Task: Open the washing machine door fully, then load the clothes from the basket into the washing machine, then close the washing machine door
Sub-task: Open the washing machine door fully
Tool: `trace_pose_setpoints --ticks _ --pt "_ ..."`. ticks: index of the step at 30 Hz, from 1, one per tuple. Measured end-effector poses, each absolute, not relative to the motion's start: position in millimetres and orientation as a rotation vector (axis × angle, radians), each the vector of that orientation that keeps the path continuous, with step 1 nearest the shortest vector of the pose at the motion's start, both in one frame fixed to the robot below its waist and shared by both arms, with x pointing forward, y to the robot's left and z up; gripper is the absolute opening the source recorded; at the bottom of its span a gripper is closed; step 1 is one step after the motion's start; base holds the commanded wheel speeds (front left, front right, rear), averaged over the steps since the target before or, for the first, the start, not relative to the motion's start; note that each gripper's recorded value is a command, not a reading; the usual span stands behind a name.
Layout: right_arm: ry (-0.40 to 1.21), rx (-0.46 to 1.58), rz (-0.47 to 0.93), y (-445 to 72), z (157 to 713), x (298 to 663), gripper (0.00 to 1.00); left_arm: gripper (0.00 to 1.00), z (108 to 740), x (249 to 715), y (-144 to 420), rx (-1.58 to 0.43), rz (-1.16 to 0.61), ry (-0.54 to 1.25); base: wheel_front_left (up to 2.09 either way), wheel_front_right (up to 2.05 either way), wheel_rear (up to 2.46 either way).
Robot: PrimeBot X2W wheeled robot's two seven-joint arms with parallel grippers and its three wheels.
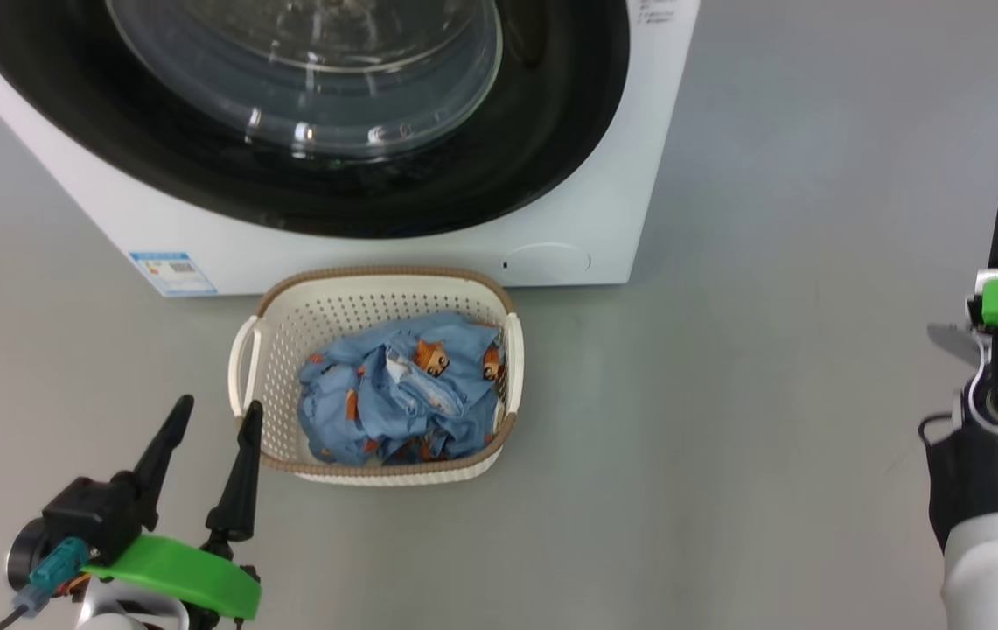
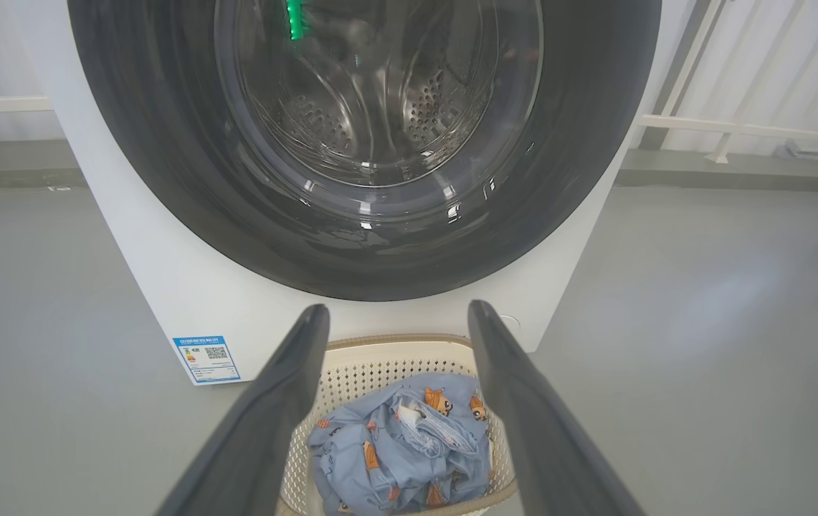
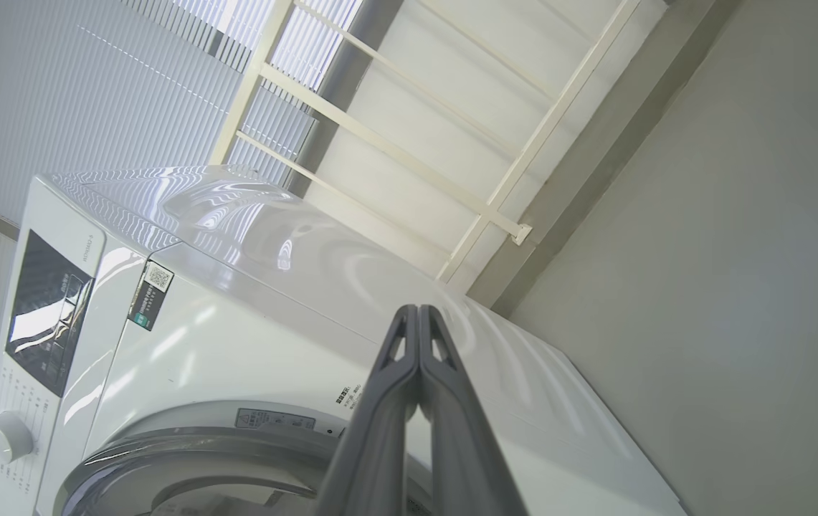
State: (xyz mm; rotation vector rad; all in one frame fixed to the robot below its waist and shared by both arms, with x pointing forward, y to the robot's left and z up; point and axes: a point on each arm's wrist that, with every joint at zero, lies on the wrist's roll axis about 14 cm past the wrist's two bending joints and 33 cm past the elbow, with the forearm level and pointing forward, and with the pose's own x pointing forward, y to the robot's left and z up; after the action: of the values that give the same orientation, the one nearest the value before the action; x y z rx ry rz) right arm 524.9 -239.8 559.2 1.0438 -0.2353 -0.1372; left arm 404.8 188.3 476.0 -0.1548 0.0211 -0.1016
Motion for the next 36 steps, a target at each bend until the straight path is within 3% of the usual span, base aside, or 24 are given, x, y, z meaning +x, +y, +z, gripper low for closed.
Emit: trace_pose_setpoints --ticks 11,19,36 --pt "-0.088 1.171 0.021 -203 557 579 0.00 1.00 462 417 193 -0.162 -0.088 0.054 0.00 0.00 0.00" --pt "0.034 1.236 0.216 -167 573 617 0.00 1.00 452 431 189 -0.171 -0.099 0.072 0.00 0.00 0.00" --pt "0.268 1.187 0.429 -97 561 670 0.00 1.00 438 451 191 -0.197 -0.079 0.088 0.00 0.00 0.00"
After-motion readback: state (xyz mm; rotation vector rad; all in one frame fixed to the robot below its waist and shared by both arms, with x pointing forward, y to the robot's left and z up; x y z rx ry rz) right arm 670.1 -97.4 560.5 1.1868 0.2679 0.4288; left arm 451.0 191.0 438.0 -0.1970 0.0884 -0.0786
